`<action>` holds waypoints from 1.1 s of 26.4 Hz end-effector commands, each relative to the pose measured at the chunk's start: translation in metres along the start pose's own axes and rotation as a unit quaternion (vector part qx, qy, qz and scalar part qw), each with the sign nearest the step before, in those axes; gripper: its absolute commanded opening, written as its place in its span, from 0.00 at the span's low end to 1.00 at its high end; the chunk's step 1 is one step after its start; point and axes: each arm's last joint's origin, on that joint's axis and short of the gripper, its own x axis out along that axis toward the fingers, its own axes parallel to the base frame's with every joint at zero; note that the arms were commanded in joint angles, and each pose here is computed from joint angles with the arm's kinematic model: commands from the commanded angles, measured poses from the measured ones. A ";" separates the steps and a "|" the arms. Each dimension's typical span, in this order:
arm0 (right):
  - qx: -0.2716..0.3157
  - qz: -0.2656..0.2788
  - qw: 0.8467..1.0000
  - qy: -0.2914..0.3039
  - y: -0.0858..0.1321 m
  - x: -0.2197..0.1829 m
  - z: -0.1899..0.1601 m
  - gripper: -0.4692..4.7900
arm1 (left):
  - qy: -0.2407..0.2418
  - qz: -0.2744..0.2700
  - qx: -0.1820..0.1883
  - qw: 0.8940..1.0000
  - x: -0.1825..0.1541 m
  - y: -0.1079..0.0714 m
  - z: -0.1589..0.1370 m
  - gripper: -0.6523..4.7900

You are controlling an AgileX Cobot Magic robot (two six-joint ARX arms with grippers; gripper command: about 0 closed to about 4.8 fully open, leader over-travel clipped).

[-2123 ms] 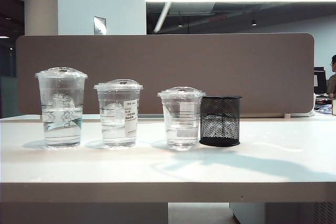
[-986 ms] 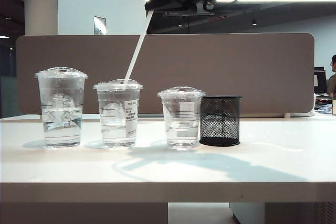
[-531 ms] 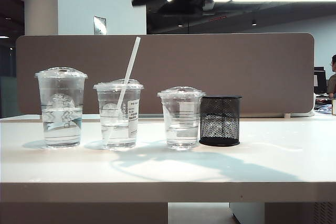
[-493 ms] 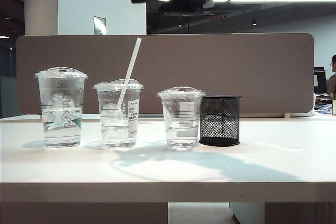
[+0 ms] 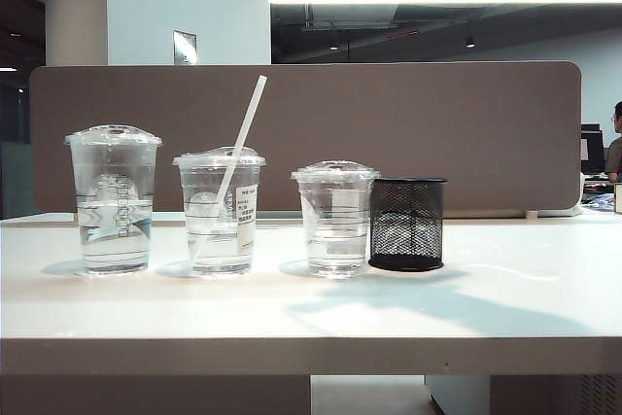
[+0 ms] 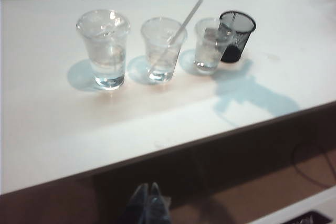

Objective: Pick up the straw and insert it into the medium coffee cup.

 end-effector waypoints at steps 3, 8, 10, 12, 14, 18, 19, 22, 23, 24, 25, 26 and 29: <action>0.018 -0.019 0.999 -0.030 0.003 -0.057 -0.027 0.07 | -0.088 -0.007 -0.023 0.996 0.019 0.005 0.017 0.11; 0.058 -0.020 0.997 -0.048 0.017 -0.101 -0.065 0.07 | -0.126 -0.049 -0.021 0.991 0.071 0.016 0.015 0.11; 0.076 -0.019 0.996 -0.044 0.022 -0.115 -0.078 0.07 | -0.134 -0.054 -0.027 0.989 0.092 0.020 0.011 0.11; 0.088 -0.018 0.995 -0.042 0.025 -0.125 -0.087 0.07 | -0.140 -0.055 -0.027 0.988 0.112 0.026 0.004 0.11; 0.098 -0.018 0.994 -0.045 0.028 -0.136 -0.095 0.07 | -0.143 -0.055 -0.027 0.988 0.132 0.031 -0.006 0.11; 0.100 -0.019 0.993 -0.054 0.032 -0.152 -0.104 0.07 | -0.145 -0.057 -0.036 0.987 0.169 0.040 -0.032 0.11; 0.100 -0.019 0.993 -0.056 0.034 -0.157 -0.108 0.07 | -0.150 -0.060 -0.056 0.985 0.182 0.043 -0.043 0.11; 0.102 -0.017 0.994 -0.041 0.037 -0.163 -0.119 0.07 | -0.139 -0.058 -0.065 0.986 0.198 0.047 -0.062 0.11; 0.103 -0.016 0.994 -0.033 0.038 -0.164 -0.124 0.07 | -0.128 -0.057 -0.068 0.988 0.202 0.048 -0.069 0.11; 0.105 -0.015 0.994 -0.018 0.040 -0.165 -0.132 0.07 | -0.114 -0.057 -0.073 0.989 0.207 0.049 -0.077 0.11; 0.106 -0.014 0.994 -0.008 0.041 -0.166 -0.139 0.07 | -0.106 -0.056 -0.075 0.990 0.210 0.050 -0.082 0.11; 0.108 -0.013 0.994 0.004 0.043 -0.168 -0.147 0.07 | -0.102 -0.056 -0.077 0.990 0.212 0.051 -0.086 0.11; 0.112 -0.010 0.993 0.036 0.048 -0.173 -0.168 0.07 | -0.097 -0.051 -0.078 0.991 0.214 0.051 -0.089 0.11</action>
